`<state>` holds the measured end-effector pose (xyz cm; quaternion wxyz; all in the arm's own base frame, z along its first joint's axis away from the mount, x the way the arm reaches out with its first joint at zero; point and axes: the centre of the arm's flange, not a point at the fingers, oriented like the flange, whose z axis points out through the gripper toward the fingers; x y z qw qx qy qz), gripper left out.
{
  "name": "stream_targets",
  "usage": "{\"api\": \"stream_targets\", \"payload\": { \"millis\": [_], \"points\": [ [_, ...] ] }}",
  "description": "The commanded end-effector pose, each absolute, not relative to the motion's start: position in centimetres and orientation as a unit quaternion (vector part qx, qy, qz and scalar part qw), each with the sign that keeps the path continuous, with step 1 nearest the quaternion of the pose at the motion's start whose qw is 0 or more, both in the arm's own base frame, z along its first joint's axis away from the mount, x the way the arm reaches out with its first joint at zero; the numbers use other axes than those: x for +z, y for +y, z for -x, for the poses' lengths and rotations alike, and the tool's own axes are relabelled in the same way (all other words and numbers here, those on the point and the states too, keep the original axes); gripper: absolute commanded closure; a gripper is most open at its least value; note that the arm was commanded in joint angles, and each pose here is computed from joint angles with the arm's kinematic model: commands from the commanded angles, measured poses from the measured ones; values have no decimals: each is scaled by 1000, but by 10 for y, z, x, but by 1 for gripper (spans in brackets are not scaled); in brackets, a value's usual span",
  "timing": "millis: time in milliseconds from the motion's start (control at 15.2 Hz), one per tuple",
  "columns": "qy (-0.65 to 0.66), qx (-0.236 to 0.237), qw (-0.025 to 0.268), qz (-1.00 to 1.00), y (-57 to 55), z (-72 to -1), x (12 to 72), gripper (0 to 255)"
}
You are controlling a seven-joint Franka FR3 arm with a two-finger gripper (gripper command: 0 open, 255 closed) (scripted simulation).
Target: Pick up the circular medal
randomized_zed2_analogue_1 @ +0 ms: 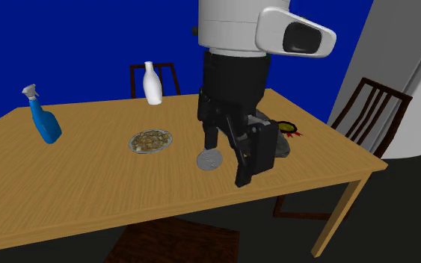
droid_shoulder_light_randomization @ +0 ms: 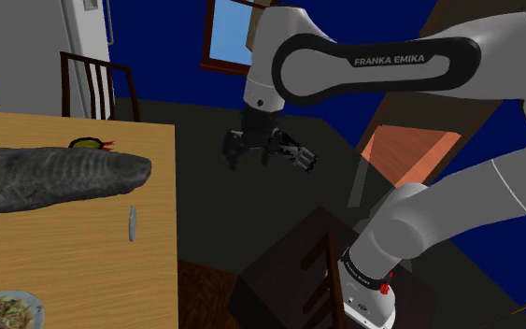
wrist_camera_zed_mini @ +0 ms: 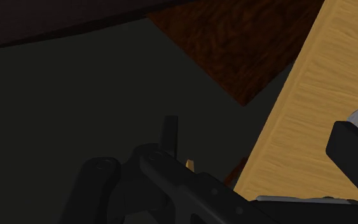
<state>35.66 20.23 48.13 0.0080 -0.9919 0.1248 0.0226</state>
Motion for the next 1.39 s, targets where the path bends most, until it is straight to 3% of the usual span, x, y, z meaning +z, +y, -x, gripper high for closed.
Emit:
{"api": "stream_targets", "payload": {
  "millis": [0,1320],
  "points": [
    [137,21,7,990,219,-366,466,0],
    [242,7,-8,970,413,-486,331,0]
  ]
}}
